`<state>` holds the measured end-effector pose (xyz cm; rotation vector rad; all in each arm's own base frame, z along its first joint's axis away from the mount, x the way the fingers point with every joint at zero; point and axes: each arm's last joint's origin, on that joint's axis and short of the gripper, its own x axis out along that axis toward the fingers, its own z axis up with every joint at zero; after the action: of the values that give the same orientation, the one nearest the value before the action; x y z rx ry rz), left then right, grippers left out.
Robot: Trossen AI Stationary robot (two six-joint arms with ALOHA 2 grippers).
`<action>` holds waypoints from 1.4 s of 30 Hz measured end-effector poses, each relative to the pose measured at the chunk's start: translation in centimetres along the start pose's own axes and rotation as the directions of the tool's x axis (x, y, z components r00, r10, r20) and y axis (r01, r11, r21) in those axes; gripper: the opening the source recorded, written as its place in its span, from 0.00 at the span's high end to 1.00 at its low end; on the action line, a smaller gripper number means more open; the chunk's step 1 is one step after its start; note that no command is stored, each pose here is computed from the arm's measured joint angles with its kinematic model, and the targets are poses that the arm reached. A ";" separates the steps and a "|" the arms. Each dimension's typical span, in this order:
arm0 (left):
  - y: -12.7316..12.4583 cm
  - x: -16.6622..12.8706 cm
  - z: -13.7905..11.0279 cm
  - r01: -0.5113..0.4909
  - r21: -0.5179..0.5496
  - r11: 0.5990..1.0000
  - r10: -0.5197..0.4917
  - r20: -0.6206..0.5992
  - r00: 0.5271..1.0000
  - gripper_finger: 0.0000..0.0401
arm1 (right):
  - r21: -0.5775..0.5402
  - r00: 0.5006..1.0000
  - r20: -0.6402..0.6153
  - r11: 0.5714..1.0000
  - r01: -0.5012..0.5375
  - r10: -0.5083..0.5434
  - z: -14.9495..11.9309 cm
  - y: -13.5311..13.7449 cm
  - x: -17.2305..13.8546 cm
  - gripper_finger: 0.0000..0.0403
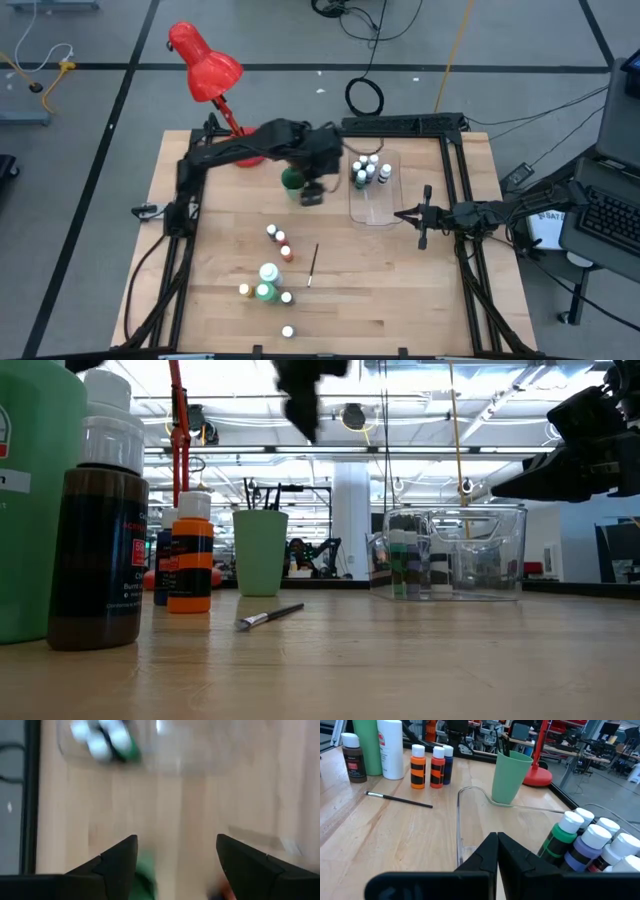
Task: Pick & Place Paint Supplies
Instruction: Put the yellow paint bottle into the transparent bin
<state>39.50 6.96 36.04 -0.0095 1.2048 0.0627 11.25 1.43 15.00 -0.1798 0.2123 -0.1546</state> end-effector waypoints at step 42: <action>-13.7 5.0 -11.2 0.171 0.248 0.954 -0.172 -0.016 0.985 0.21 | 0.053 1.000 -0.005 0.999 0.000 0.000 0.0 0.0 0.0 0.99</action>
<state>31.55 -6.94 27.02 0.1056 1.1944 -0.2413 11.24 1.43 14.95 -0.1268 0.2127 -0.1601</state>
